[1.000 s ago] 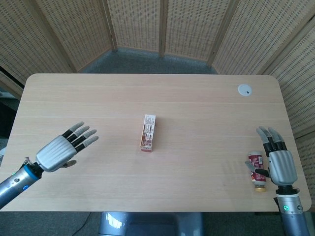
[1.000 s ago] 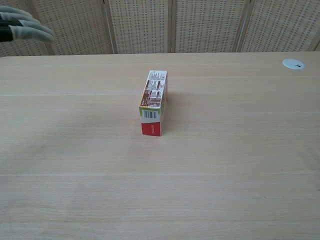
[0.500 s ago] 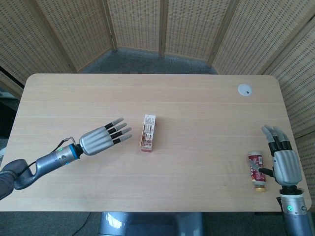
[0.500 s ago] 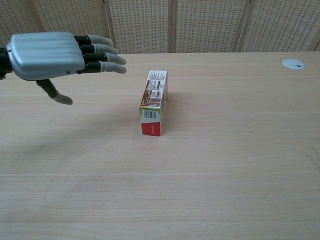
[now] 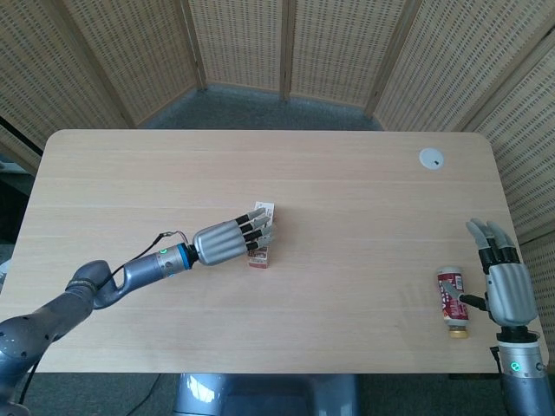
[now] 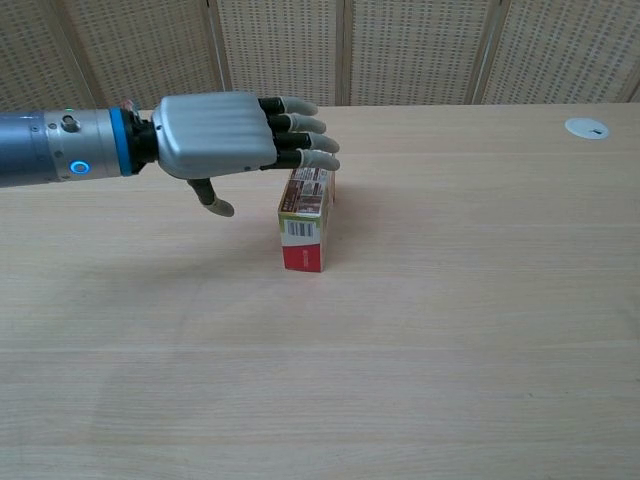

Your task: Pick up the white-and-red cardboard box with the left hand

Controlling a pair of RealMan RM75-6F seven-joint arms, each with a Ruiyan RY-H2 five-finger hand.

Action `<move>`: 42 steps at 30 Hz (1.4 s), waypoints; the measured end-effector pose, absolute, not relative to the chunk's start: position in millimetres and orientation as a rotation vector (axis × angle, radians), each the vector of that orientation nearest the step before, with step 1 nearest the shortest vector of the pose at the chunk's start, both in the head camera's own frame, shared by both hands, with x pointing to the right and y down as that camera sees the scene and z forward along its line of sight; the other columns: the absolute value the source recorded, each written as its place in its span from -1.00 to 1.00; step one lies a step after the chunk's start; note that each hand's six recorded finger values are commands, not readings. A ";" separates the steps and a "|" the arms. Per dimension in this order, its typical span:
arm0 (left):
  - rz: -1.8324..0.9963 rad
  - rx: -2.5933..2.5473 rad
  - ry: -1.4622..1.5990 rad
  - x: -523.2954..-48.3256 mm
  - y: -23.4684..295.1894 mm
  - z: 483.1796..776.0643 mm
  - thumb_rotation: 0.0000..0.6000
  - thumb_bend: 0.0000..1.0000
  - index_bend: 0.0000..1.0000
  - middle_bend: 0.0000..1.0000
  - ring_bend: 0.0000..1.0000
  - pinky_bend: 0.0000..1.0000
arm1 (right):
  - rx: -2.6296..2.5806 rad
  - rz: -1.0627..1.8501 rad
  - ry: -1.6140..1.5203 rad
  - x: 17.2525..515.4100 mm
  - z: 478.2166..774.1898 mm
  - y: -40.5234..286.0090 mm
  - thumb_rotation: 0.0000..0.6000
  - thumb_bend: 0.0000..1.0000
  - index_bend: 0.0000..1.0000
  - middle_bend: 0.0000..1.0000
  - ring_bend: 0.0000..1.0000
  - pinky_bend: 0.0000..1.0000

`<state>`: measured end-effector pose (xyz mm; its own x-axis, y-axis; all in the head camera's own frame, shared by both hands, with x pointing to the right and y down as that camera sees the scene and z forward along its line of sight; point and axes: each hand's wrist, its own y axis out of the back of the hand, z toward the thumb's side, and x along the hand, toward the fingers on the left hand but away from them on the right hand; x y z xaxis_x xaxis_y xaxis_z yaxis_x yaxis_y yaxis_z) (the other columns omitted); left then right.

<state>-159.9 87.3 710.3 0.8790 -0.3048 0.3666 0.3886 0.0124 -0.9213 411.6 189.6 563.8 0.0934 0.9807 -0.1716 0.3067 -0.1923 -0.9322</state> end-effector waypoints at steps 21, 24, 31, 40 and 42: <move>-0.506 -1.441 -0.020 -105.3 103.5 736.5 1.00 -0.74 0.71 0.50 0.34 0.71 | -1.636 1.095 -1.337 412.3 555.4 188.3 1.00 -1.00 -0.84 -0.82 -1.00 -0.76; -0.473 -1.424 0.017 -105.9 97.0 724.2 1.00 -0.74 0.71 0.50 0.34 0.71 | -1.639 1.096 -1.337 412.0 555.7 188.7 1.00 -1.00 -0.84 -0.82 -1.00 -0.76; -0.404 -1.384 0.098 -115.6 78.5 687.3 1.00 -0.74 0.71 0.51 0.34 0.71 | -1.650 1.094 -1.329 408.7 556.4 189.9 1.00 -1.00 -0.82 -0.82 -1.00 -0.76; -0.350 -1.317 0.165 -138.6 62.5 620.7 1.00 -0.74 0.70 0.50 0.34 0.71 | -1.665 1.068 -1.329 401.6 552.8 191.6 1.00 -1.00 -0.81 -0.82 -1.00 -0.76; -0.354 -1.298 0.173 -146.8 59.7 604.5 1.00 -0.74 0.70 0.50 0.34 0.71 | -1.666 1.064 -1.328 400.5 551.9 192.0 1.00 -1.00 -0.81 -0.82 -1.00 -0.76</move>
<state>-146.8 59.7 604.5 0.9335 -0.3511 0.0722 0.1591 0.2253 -0.9612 400.5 192.0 551.9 0.1191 0.9808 -0.1547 0.3648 -0.1881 -0.9119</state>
